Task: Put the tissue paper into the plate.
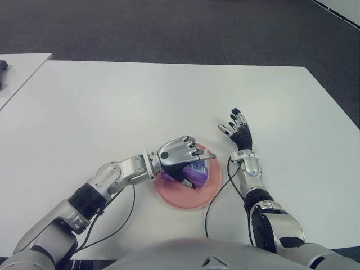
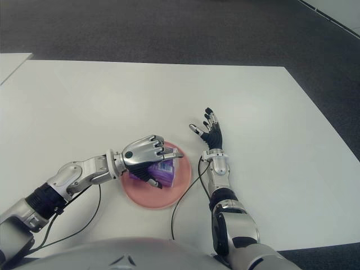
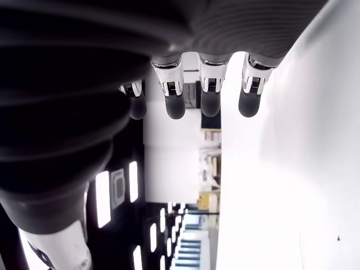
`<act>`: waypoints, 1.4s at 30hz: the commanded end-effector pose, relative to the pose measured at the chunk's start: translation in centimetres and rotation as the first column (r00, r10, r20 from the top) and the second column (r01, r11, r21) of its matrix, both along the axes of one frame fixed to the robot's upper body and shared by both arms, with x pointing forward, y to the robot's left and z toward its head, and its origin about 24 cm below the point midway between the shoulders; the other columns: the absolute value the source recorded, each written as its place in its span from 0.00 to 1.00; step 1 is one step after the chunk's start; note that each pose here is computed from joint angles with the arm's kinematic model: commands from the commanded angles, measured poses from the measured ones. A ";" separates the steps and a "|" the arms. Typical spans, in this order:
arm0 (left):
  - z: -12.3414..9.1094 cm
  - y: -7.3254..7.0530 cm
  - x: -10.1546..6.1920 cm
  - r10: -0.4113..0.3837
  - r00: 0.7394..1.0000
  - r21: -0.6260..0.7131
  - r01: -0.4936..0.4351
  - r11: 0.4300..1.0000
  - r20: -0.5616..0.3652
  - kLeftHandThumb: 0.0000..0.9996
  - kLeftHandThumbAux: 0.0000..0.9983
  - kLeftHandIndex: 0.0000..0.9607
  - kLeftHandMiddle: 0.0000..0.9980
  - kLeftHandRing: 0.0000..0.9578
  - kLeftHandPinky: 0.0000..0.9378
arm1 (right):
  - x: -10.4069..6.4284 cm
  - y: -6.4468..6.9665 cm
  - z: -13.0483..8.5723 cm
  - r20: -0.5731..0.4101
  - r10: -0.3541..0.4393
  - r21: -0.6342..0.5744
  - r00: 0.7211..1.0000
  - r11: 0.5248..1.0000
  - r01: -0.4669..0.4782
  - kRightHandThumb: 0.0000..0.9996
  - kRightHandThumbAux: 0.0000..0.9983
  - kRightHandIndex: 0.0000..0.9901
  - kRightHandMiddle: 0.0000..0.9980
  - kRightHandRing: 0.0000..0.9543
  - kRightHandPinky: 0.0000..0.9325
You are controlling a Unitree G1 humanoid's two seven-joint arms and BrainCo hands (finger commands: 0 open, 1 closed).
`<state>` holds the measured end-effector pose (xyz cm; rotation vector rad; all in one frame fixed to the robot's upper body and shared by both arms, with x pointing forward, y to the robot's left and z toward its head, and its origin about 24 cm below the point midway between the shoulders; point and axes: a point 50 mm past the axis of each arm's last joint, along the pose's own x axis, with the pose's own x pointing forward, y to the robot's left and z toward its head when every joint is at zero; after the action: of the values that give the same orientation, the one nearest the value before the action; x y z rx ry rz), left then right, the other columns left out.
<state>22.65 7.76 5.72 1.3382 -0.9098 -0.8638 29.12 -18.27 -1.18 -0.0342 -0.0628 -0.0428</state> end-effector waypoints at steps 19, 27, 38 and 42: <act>-1.1 0.9 0.1 0.075 0.988 0.038 -0.071 0.997 -0.132 0.00 0.33 0.00 0.00 0.00 0.00 | -2.1 -0.1 -2.8 -0.134 0.001 0.011 0.991 1.000 0.001 0.00 0.75 0.00 0.00 0.00 0.01; -0.4 1.1 0.3 0.116 0.978 0.044 -0.110 0.993 -0.171 0.00 0.34 0.00 0.00 0.00 0.00 | -2.1 -0.1 -2.9 -0.142 0.002 0.024 0.990 1.000 0.001 0.00 0.76 0.00 0.00 0.00 0.01; 4.1 2.4 1.8 0.173 0.977 -0.069 -0.182 0.981 -0.127 0.00 0.37 0.00 0.00 0.00 0.00 | -1.9 -0.1 -2.9 -0.156 -0.005 0.025 0.988 1.000 0.008 0.01 0.78 0.00 0.00 0.00 0.01; 6.7 3.3 3.1 0.205 0.961 -0.262 -0.250 0.932 -0.185 0.00 0.37 0.00 0.00 0.00 0.00 | -1.7 -0.1 -3.0 -0.166 0.000 0.043 0.986 0.999 0.008 0.03 0.78 0.00 0.00 0.00 0.02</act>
<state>24.58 10.12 10.21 1.1943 -0.7158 -0.7255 29.42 -18.25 -0.97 -0.0307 -0.0647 -0.0249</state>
